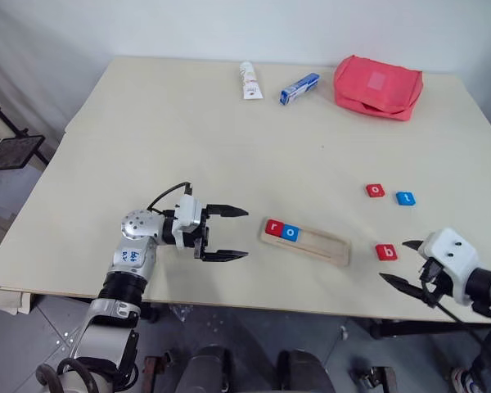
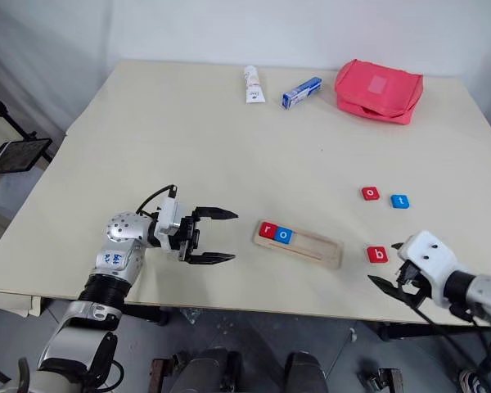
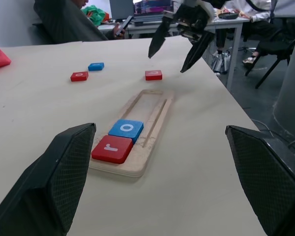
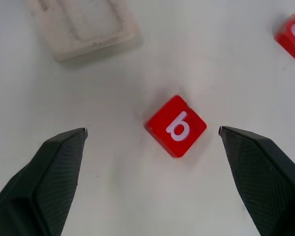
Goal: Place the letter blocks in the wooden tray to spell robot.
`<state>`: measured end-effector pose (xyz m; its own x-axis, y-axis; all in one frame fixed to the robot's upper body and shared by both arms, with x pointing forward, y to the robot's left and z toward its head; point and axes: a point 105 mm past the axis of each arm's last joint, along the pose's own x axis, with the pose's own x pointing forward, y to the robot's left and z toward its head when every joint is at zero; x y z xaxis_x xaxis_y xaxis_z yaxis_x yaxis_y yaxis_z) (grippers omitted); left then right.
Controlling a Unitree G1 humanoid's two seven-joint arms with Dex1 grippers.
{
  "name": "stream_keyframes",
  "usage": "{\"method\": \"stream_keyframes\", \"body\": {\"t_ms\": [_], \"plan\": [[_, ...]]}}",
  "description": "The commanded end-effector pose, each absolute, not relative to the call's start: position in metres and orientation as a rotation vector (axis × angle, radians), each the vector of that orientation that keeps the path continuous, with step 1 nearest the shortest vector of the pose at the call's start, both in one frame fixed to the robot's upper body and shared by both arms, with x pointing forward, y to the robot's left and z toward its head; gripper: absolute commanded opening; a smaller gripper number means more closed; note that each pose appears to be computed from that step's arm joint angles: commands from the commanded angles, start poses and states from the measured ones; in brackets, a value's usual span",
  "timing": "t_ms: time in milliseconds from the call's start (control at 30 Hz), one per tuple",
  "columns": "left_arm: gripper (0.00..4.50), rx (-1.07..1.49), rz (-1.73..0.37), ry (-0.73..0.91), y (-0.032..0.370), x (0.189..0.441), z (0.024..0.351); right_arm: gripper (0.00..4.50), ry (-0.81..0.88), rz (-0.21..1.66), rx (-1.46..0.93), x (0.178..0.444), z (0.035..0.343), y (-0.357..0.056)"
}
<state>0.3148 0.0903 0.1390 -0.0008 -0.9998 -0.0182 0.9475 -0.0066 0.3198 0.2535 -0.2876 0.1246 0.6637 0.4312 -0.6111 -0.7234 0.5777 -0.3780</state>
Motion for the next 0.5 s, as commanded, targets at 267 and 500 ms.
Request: {"method": "stream_keyframes", "body": {"t_ms": [267,500], "plan": [[4.5,0.299,-1.564,-0.286,0.09,0.309,0.145,4.49,0.543,0.934,-0.783,0.289,0.124,-0.3],[4.5,0.3,-1.539,-0.286,0.092,0.307,0.144,4.49,0.585,1.033,-0.792,0.293,0.116,-0.294]]}}
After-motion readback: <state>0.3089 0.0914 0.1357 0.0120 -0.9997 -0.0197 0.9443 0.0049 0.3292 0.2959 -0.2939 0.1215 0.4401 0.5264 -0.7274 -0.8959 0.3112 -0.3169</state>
